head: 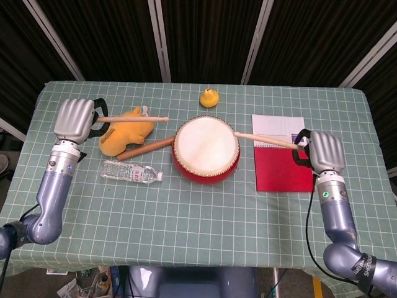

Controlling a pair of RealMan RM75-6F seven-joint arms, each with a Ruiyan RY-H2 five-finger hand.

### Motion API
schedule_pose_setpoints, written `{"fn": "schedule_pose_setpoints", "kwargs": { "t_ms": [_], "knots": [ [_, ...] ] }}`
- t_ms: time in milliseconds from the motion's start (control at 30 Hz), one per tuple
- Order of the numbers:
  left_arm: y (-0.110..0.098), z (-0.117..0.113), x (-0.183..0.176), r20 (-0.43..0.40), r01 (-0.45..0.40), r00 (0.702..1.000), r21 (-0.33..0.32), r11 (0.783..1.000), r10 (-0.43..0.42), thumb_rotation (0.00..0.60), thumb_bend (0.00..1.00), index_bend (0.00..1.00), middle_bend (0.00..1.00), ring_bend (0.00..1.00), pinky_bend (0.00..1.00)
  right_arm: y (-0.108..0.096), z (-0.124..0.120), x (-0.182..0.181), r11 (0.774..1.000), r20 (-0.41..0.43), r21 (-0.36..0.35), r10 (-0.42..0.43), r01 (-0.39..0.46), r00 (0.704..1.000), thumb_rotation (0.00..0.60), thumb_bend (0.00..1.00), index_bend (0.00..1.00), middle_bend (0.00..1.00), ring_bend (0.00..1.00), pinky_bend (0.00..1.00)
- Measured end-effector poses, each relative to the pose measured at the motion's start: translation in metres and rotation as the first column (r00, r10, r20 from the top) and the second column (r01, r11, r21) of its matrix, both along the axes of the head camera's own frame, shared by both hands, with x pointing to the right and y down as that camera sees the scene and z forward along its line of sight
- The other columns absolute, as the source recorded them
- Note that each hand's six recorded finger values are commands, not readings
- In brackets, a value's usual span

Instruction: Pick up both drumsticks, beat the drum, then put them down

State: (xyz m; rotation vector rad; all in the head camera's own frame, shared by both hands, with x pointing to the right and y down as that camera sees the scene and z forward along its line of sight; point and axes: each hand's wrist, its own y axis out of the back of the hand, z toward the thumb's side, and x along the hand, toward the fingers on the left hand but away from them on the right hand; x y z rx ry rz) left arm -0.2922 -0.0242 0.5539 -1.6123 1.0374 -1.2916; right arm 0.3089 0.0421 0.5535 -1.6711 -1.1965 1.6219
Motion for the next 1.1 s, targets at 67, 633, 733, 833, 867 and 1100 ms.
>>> {"fn": "schedule_pose_setpoints", "kwargs": {
  "t_ms": [67,633,733,833,867,1100],
  "knots": [
    [-0.002,0.003,0.002,-0.001,0.000,1.000,-0.005,1.000,0.000,0.600,0.53,0.80,1.00,1.00,1.00,-0.003,0.001,-0.001,1.000,-0.001,0.001,0.000,0.000,1.000,0.600,0.63,1.00,1.00,1.00,1.00],
    [-0.015,-0.002,0.000,-0.027,-0.012,1.000,0.001,1.000,0.012,0.600,0.53,0.80,1.00,1.00,1.00,-0.020,0.017,-0.048,1.000,0.052,-0.006,-0.031,0.031,0.998,0.600,0.63,1.00,1.00,1.00,1.00],
    [-0.014,-0.001,-0.004,-0.026,-0.017,1.000,-0.009,1.000,0.017,0.600,0.53,0.80,1.00,1.00,1.00,-0.021,0.025,-0.053,1.000,0.045,-0.018,-0.024,0.024,0.999,0.600,0.63,1.00,1.00,1.00,1.00],
    [-0.013,0.002,-0.008,-0.025,-0.023,0.999,-0.022,0.999,0.022,0.600,0.53,0.80,1.00,1.00,1.00,-0.020,0.038,-0.059,0.999,0.017,-0.039,-0.031,0.031,0.999,0.600,0.63,1.00,1.00,1.00,1.00],
    [-0.012,0.003,-0.010,-0.022,-0.025,0.999,-0.027,0.999,0.024,0.600,0.53,0.80,1.00,1.00,1.00,-0.018,0.043,-0.060,0.998,0.002,-0.049,-0.036,0.036,0.999,0.600,0.63,1.00,1.00,1.00,1.00],
    [-0.007,0.014,-0.022,-0.001,-0.042,0.999,-0.056,0.998,0.042,0.600,0.53,0.80,1.00,1.00,1.00,-0.004,0.083,-0.057,0.979,-0.329,-0.120,-0.193,0.162,0.924,0.600,0.63,1.00,1.00,1.00,1.00]
  ]
}}
